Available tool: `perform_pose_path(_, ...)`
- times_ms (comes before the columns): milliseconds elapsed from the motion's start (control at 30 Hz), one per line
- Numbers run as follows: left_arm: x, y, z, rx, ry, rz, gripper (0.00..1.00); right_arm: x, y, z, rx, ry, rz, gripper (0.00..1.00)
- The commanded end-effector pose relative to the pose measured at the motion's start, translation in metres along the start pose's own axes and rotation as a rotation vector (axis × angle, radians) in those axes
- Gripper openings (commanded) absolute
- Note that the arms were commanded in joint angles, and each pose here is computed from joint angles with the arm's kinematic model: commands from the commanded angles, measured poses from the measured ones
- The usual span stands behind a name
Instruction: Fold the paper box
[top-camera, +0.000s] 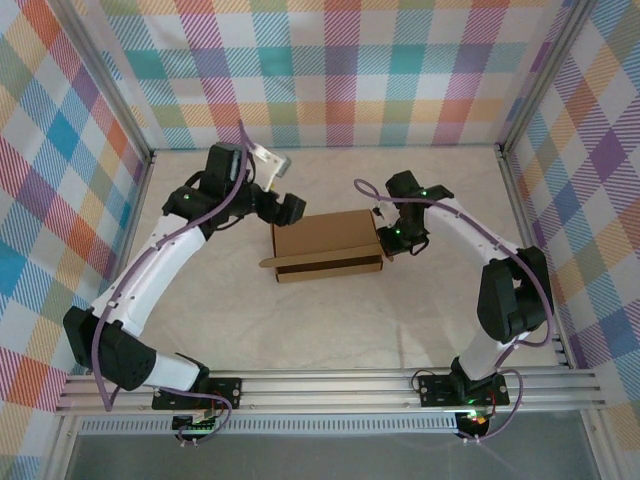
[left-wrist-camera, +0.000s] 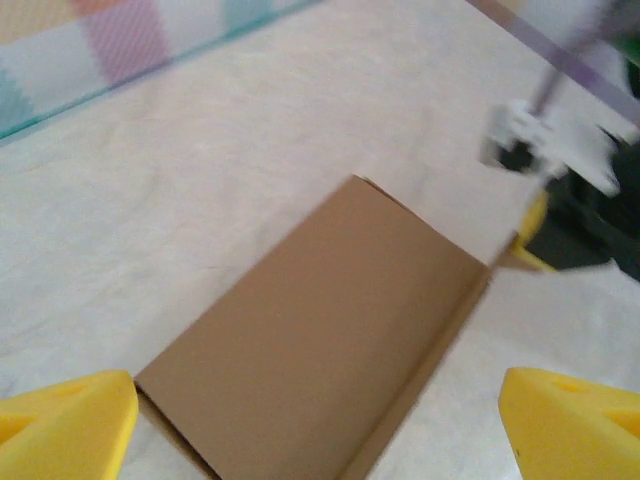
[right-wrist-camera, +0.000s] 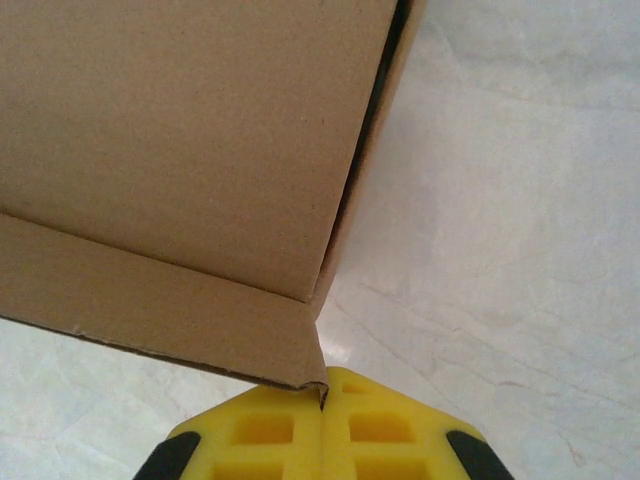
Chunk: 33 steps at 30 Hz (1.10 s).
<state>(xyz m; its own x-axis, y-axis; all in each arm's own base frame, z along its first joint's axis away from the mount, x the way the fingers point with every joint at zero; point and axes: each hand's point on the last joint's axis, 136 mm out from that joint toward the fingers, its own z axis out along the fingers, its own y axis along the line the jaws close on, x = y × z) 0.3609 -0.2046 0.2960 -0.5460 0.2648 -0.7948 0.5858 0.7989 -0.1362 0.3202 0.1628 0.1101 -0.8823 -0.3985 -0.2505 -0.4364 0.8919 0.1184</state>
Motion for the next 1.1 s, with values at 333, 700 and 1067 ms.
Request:
perform_pose_path(333,0.125,0.092,0.093,-0.164,0.295,-0.844,0.85,0.000,0.000,0.011,0.018,-0.055,-0.011,0.00)
perform_pose_path(700,0.189,0.095,0.129,-0.130,0.429,-0.957,0.50,-0.015,0.001,0.019,0.014,-0.181,0.087,0.00)
perform_pose_path(1067,0.214,0.097,0.143,-0.113,0.523,-1.012,0.37,-0.021,-0.008,0.029,0.040,-0.374,0.185,0.00)
